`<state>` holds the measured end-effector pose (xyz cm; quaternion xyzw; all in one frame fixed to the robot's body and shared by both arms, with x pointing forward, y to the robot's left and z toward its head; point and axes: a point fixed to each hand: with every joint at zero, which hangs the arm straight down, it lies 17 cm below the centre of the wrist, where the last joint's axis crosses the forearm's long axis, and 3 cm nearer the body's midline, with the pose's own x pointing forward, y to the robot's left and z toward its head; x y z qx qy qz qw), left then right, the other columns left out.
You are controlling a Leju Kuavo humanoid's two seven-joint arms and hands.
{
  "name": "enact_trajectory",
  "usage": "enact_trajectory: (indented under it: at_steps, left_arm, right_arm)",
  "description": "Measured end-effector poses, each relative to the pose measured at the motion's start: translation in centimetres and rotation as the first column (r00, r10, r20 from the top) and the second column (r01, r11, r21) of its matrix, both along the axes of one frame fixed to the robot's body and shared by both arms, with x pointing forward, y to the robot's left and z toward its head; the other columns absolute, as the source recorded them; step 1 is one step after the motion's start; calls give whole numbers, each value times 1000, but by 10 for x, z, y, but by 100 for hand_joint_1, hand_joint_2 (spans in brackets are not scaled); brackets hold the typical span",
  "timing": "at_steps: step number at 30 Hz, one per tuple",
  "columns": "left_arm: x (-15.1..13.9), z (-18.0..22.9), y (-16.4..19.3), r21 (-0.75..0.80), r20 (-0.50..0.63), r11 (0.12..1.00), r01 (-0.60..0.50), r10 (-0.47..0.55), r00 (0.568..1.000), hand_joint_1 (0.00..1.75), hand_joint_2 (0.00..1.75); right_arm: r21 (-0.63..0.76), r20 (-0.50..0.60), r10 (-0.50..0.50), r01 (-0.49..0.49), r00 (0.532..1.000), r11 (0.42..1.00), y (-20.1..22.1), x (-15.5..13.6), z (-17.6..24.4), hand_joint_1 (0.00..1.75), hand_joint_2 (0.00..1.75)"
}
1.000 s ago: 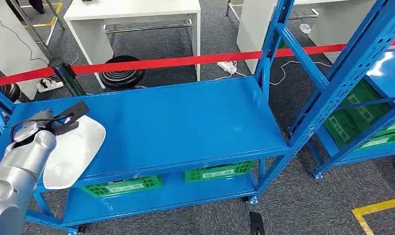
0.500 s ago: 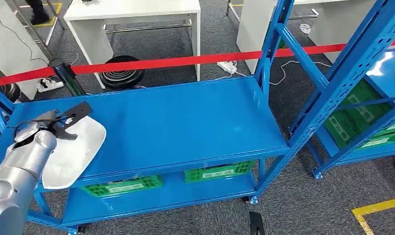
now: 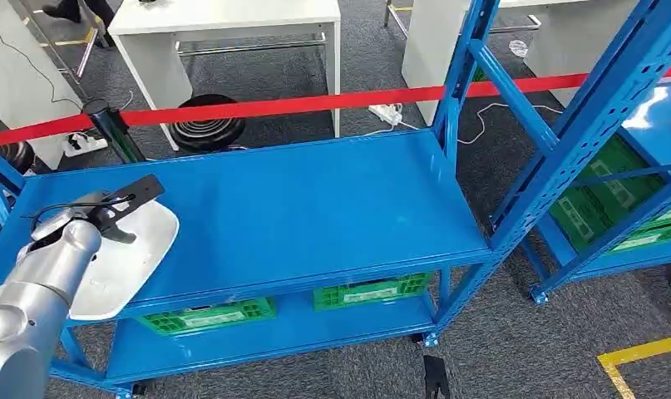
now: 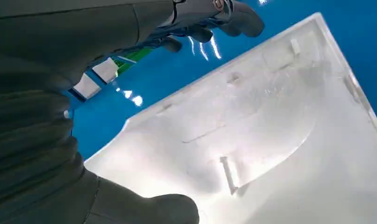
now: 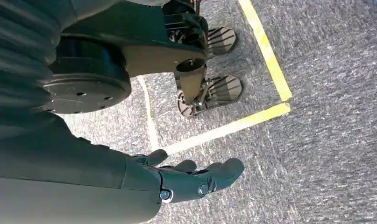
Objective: Take the parts from the cabinet and place them on the table.
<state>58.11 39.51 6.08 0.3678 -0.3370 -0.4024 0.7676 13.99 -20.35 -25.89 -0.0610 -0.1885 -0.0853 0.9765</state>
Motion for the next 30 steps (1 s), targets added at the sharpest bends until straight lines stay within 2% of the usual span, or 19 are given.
enact_trajectory:
  at_steps: [1,2,12,30]
  left_arm:
    - [0,0,-1,-1,-2,1000,-1,1,1000,0,175]
    - [-1,-1,-2,-2,-8,1000,-1,1,1000,175,175]
    - [0,-4,-19,-45,-21,999,22,-23,1000,175,175]
    - [3,-1,-22,-30,-1,999,40,-40,999,175,175]
  right_arm:
    - [-2,0,-1,1,1000,1000,0,0,0,0,175]
    - [-3,0,-2,2,1000,1000,-1,0,0,0,175]
    - [-20,1,-8,8,1000,1000,-4,1,0,0,175]
    - [-38,2,-16,16,1000,999,-8,2,0,0,175]
